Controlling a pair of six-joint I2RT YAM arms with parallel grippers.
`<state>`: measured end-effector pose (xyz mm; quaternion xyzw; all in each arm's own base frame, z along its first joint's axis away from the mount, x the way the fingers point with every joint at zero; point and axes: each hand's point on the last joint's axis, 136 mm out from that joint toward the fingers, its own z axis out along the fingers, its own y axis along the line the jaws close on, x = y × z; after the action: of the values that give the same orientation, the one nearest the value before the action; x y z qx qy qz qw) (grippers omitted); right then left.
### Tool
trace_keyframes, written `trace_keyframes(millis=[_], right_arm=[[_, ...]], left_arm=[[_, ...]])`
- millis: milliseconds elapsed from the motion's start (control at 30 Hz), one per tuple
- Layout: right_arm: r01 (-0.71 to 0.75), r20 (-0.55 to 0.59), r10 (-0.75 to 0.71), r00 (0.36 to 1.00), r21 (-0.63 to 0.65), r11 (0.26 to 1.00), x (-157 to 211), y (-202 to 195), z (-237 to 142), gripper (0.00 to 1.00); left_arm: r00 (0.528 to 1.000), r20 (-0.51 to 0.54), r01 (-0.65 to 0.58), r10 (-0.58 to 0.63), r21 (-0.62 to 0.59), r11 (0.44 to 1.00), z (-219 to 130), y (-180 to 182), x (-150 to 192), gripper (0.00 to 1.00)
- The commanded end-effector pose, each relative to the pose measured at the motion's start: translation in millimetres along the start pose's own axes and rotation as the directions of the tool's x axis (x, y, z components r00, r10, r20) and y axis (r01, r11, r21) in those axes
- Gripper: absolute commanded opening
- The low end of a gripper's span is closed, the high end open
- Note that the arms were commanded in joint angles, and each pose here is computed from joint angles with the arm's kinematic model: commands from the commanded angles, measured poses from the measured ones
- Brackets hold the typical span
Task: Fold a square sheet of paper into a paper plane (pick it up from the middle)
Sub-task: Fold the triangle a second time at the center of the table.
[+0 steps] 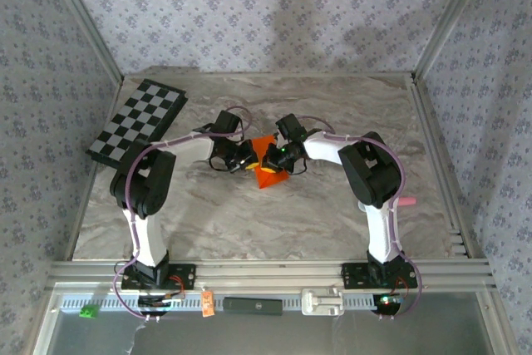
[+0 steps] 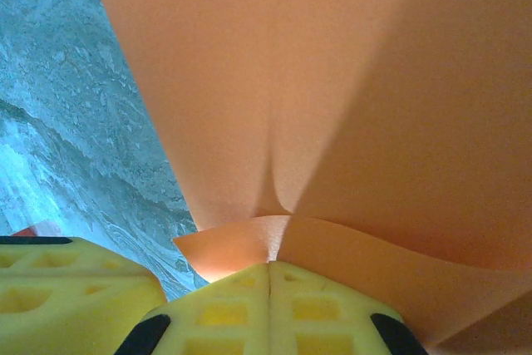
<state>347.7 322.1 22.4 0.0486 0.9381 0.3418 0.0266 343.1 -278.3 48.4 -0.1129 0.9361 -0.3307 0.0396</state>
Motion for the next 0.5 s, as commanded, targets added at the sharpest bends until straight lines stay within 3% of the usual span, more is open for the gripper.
trace_keyframes(millis=[0,300,467], right_arm=[[-0.051,-0.041,0.055,0.998,0.089,0.995,10.0,-28.6,10.6,0.03],[-0.050,-0.041,0.053,0.998,0.082,0.995,10.2,-27.2,10.7,0.03],[-0.043,-0.037,0.046,0.998,0.068,0.997,9.1,-24.0,9.5,0.03]], left_arm=[[1.000,-0.001,-0.009,0.009,0.016,1.000,1.7,-9.5,-0.6,0.00],[1.000,0.003,-0.007,0.007,-0.015,1.000,9.7,-3.9,-3.3,0.00],[1.000,0.008,-0.028,0.029,-0.093,0.995,14.3,13.1,-2.8,0.00]])
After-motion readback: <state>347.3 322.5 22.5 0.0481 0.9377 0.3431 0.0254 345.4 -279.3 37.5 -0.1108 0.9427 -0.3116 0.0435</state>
